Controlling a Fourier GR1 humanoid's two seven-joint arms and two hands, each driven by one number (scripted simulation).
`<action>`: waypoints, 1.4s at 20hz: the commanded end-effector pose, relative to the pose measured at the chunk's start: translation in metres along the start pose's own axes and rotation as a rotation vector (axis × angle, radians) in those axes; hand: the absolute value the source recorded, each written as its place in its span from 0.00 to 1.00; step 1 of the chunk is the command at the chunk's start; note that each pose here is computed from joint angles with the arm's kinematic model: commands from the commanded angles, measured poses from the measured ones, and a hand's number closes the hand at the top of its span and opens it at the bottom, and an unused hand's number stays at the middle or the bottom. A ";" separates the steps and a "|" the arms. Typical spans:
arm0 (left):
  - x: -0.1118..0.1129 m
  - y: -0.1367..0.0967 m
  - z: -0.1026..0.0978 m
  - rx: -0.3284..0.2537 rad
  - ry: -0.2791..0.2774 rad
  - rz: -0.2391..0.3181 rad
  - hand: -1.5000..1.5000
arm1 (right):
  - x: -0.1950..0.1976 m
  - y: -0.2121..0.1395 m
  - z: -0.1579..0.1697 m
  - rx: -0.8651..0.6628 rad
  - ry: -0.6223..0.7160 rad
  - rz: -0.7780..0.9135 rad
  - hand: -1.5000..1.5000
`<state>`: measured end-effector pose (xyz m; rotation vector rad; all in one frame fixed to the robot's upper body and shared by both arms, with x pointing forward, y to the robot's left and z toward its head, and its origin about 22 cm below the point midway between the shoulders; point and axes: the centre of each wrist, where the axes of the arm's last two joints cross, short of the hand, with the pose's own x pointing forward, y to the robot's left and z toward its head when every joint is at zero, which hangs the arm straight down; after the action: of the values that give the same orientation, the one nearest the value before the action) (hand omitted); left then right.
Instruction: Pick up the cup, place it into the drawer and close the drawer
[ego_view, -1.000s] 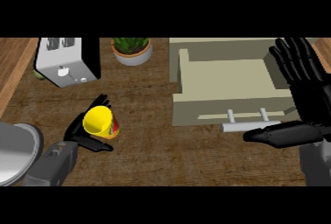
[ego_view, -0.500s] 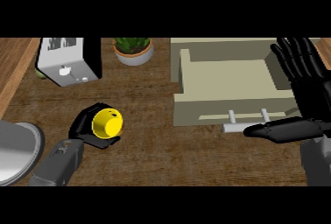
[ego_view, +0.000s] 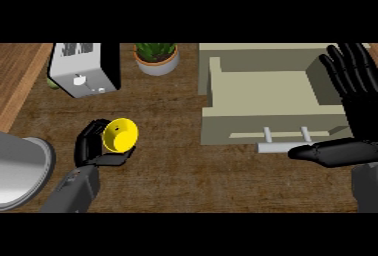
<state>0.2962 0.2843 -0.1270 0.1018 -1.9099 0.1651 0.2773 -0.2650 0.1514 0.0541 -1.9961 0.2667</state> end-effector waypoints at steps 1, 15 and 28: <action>0.001 -0.021 -0.009 -0.003 -0.174 0.141 1.00 | 0.003 -0.011 0.003 0.007 0.012 0.018 0.00; 0.110 -0.155 -0.135 -0.353 -0.249 0.192 1.00 | -0.007 -0.014 0.007 -0.022 0.028 0.046 0.00; 0.220 -0.260 -0.179 -0.360 -0.209 0.046 1.00 | -0.016 -0.006 0.007 -0.027 0.003 0.042 0.00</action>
<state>0.4266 0.0865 0.1367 -0.2401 -2.1390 -0.1436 0.2769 -0.2757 0.1434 -0.0052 -1.9867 0.2577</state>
